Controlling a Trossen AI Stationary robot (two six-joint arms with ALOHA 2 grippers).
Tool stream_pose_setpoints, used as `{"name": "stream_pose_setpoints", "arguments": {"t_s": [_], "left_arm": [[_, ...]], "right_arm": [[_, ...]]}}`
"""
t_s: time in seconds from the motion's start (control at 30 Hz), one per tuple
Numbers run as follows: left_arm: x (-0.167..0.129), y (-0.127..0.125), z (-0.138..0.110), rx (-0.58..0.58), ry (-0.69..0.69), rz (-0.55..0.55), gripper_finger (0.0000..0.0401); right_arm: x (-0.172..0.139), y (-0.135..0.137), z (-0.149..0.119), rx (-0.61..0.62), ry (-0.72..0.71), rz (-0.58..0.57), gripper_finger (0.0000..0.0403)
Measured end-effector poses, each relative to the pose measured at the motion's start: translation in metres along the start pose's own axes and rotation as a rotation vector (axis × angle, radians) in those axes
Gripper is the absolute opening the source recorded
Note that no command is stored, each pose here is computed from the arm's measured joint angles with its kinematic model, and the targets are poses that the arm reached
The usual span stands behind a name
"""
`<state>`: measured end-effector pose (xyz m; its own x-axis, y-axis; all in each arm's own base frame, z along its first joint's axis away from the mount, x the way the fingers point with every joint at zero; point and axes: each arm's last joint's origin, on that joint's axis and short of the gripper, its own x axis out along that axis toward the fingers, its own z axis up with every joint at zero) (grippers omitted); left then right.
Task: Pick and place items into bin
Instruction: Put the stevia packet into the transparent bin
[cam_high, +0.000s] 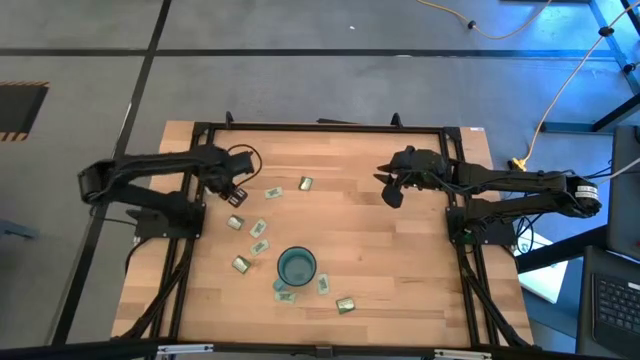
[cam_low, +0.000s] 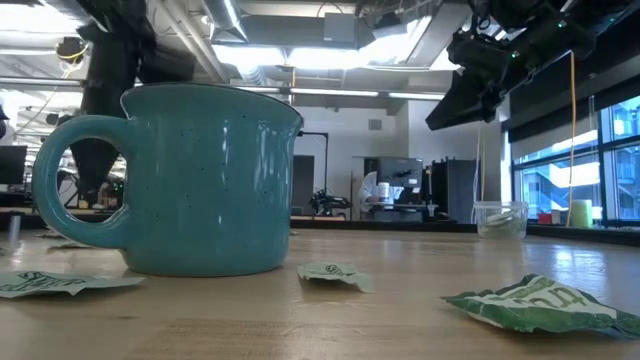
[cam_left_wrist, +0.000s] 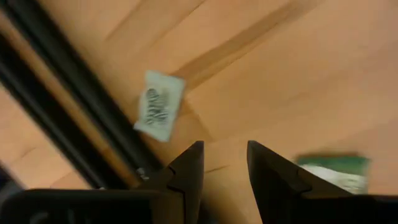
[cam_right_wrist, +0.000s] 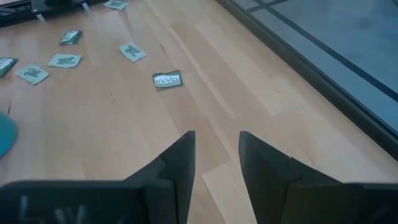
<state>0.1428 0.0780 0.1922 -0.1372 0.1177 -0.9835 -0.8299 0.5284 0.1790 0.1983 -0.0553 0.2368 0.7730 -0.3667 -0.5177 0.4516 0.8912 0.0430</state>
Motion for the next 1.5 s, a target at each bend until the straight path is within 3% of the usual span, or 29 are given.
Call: {"name": "stream_pose_setpoints", "arguments": {"t_s": [0.23, 0.6, 1.2, 1.5], "left_arm": [[0.018, 0.015, 0.021, -0.058, 0.057, 0.044, 0.0138], [0.045, 0.029, 0.041, -0.165, 0.173, 0.046, 0.0120], [0.082, 0.032, 0.054, -0.156, 0.345, 0.050, 0.0092], [0.085, 0.045, 0.057, -0.132, 0.366, -0.040, 0.0076]], "right_arm": [[0.000, 0.000, 0.000, -0.001, 0.001, 0.000, 0.0127], [0.000, 0.000, -0.002, -0.007, 0.023, -0.002, 0.0127], [0.000, -0.001, -0.005, -0.012, 0.053, -0.007, 0.0126], [0.000, -0.001, -0.007, -0.013, 0.077, -0.010, 0.0126]]}}
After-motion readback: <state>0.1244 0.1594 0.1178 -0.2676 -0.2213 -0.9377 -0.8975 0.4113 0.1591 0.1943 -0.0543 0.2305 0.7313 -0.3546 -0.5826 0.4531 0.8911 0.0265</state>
